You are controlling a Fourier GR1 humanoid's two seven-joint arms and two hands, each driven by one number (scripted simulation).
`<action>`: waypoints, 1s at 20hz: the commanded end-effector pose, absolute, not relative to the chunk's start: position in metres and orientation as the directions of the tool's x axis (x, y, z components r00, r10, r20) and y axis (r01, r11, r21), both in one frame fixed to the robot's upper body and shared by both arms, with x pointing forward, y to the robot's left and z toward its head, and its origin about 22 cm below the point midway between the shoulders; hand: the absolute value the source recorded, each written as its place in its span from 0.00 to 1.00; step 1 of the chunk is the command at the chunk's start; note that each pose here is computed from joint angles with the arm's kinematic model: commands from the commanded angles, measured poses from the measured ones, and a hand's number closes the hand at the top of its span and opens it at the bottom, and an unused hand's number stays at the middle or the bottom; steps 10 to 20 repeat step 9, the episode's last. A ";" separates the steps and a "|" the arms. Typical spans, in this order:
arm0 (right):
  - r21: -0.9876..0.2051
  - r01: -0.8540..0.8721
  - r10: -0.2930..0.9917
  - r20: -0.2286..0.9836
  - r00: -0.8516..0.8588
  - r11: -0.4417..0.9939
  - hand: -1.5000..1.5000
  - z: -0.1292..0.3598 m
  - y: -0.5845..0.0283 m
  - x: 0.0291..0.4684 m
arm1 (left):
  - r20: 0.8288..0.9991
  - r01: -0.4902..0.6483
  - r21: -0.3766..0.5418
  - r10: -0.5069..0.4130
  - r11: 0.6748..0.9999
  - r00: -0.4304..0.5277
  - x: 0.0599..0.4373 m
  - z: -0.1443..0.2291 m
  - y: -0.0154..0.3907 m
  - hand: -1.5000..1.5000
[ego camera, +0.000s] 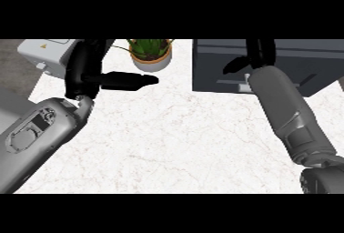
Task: Pick up the can, place it into the drawer and close the drawer
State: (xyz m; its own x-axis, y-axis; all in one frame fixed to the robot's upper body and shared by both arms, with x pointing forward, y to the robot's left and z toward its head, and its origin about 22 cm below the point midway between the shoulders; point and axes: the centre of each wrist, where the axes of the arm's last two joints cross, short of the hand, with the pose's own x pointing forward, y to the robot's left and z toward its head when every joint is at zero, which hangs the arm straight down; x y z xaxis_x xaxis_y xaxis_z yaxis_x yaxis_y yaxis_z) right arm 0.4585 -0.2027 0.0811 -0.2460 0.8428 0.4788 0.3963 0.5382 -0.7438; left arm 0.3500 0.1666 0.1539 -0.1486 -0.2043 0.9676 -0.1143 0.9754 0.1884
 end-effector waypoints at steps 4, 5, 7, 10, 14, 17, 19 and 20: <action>-0.423 0.354 0.531 0.789 -0.307 0.834 0.00 0.095 -0.172 0.463 | 0.972 -0.129 0.189 -0.204 0.974 -0.117 0.336 0.138 0.184 0.00; -0.416 0.357 0.530 0.781 -0.331 0.836 0.00 0.119 -0.180 0.470 | 0.969 -0.140 0.179 -0.199 0.974 -0.145 0.337 0.145 0.182 0.00; -0.391 0.353 0.507 0.790 -0.344 0.850 0.00 0.102 -0.164 0.465 | 0.971 -0.149 0.180 -0.200 0.972 -0.133 0.348 0.152 0.183 0.00; -0.398 0.336 0.502 0.801 -0.326 0.853 0.00 0.123 -0.186 0.472 | 0.975 -0.134 0.164 -0.181 0.977 -0.126 0.335 0.143 0.185 0.00; -0.398 0.336 0.502 0.801 -0.326 0.853 0.00 0.123 -0.186 0.472 | 0.975 -0.134 0.164 -0.181 0.977 -0.126 0.335 0.143 0.185 0.00; -0.398 0.336 0.502 0.801 -0.326 0.853 0.00 0.123 -0.186 0.472 | 0.975 -0.134 0.164 -0.181 0.977 -0.126 0.335 0.143 0.185 0.00; -0.398 0.336 0.502 0.801 -0.326 0.853 0.00 0.123 -0.186 0.472 | 0.975 -0.134 0.164 -0.181 0.977 -0.126 0.335 0.143 0.185 0.00; -0.398 0.336 0.502 0.801 -0.326 0.853 0.00 0.123 -0.186 0.472 | 0.975 -0.134 0.164 -0.181 0.977 -0.126 0.335 0.143 0.185 0.00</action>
